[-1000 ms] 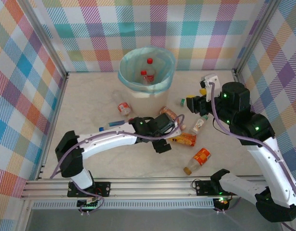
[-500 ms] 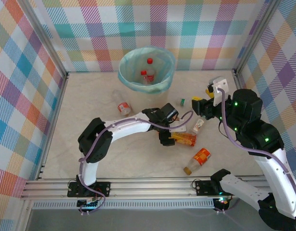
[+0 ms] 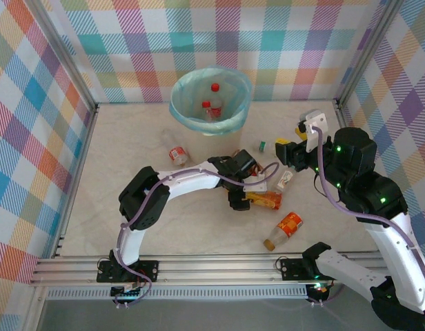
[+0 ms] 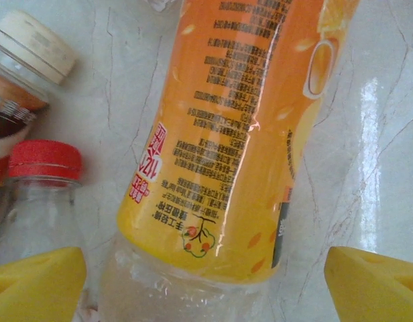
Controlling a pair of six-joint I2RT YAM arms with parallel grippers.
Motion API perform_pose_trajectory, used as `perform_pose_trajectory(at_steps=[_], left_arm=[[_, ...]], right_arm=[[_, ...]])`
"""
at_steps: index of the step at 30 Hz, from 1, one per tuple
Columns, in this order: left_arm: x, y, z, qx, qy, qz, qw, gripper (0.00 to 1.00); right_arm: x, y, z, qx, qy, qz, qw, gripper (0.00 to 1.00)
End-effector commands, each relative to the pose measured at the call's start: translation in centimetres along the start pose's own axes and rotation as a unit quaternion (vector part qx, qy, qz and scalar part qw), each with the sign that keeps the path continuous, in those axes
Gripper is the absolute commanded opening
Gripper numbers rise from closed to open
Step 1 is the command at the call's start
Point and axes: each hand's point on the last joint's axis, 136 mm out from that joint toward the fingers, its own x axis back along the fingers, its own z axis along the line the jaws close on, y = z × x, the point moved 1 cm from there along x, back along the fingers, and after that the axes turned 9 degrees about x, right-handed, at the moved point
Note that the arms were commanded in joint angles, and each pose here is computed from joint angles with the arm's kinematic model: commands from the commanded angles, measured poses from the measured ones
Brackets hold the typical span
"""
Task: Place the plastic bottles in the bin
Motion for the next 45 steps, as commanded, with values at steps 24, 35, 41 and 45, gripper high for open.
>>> perform_pose_trajectory(at_steps=[24,35,41,45], left_arm=[[4.3,-0.3,-1.1,0.022,0.013,-0.037,0.999,0.58],[14.8,1.4,-1.8,0.113,0.064,-0.188,0.974,0.56],[22.2,3.1,-1.1,0.230,0.089,-0.324,0.913,0.56],[26.1,3.0,-0.4,0.294,0.108,-0.378,0.871,0.55]], right_arm=[[0.5,1.6,-0.4,-0.003,-0.009,-0.033,0.999,0.62],[0.8,4.3,0.6,-0.020,0.035,-0.071,0.997,0.62],[-0.4,6.4,2.3,-0.047,0.098,-0.086,0.990,0.68],[-1.6,7.8,3.4,-0.070,0.141,-0.091,0.983,0.70]])
